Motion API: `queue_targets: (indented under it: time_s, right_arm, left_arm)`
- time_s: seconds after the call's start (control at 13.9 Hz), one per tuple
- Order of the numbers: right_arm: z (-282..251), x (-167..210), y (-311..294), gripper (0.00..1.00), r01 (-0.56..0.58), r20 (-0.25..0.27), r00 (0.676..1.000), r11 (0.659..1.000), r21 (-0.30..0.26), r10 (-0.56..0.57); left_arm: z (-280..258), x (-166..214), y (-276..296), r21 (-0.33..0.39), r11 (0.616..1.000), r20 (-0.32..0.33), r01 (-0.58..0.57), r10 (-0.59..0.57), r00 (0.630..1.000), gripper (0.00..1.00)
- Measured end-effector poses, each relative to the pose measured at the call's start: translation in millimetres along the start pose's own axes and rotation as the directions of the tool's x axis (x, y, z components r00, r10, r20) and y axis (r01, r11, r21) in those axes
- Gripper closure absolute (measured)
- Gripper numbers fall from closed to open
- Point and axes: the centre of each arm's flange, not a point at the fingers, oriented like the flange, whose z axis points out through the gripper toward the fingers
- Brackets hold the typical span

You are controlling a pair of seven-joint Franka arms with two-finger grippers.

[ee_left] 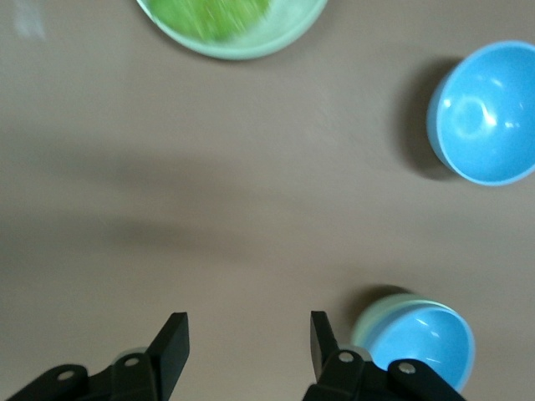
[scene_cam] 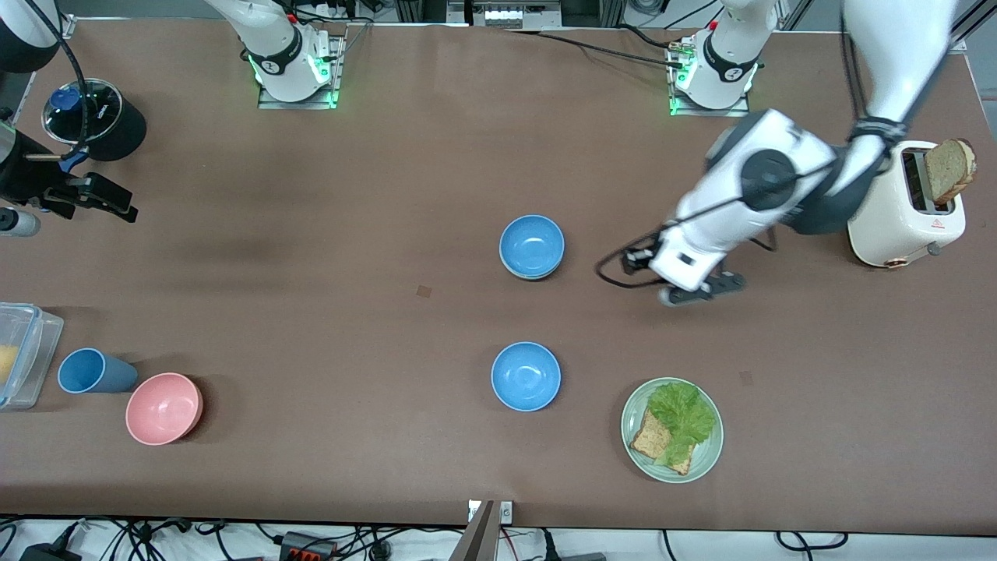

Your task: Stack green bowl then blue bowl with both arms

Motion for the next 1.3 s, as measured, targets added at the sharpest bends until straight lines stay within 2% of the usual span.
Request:
queue_targets:
  time_s: [0.14, 0.29, 0.5, 0.65, 0.86, 1.01, 1.15, 1.3]
  right_arm:
    - [-1, -1, 0, 0.00, 0.001, 0.000, 1.000, 1.000, 0.000, -0.001]
    - [-3, -2, 0, 0.00, 0.003, -0.005, 1.000, 1.000, 0.000, -0.003]
    - [-7, -3, 0, 0.00, 0.003, -0.012, 1.000, 1.000, 0.000, -0.003]
    - [-7, -4, 0, 0.00, 0.005, -0.012, 1.000, 1.000, 0.000, -0.005]
    - [-9, -4, 0, 0.00, 0.007, -0.015, 1.000, 1.000, 0.000, -0.007]
    - [-12, -6, 0, 0.00, 0.008, -0.018, 1.000, 1.000, 0.000, -0.008]
    - [-13, -6, 0, 0.00, 0.009, -0.019, 1.000, 1.000, 0.000, -0.009]
    - [-13, -6, 0, 0.00, 0.009, -0.019, 1.000, 1.000, 0.000, -0.009]
  left_arm:
    - [-12, 26, -49, -0.009, 0.992, -0.019, -0.122, 0.122, 0.992, 0.21]
    - [-23, 47, -99, -0.008, 0.959, -0.038, -0.282, 0.282, 0.959, 0.03]
    - [-36, 73, -188, -0.001, 0.889, -0.067, -0.457, 0.456, 0.887, 0.00]
    - [-42, 84, -238, 0.014, 0.886, -0.077, -0.464, 0.463, 0.883, 0.00]
    - [-66, 90, -276, 0.066, 0.932, -0.085, -0.355, 0.360, 0.929, 0.00]
    - [-97, 76, -269, 0.129, 0.944, -0.064, -0.305, 0.315, 0.947, 0.00]
    - [-136, 53, -248, 0.199, 0.935, -0.052, -0.294, 0.310, 0.949, 0.00]
    - [-178, 24, -228, 0.221, 0.930, -0.048, -0.295, 0.312, 0.949, 0.00]
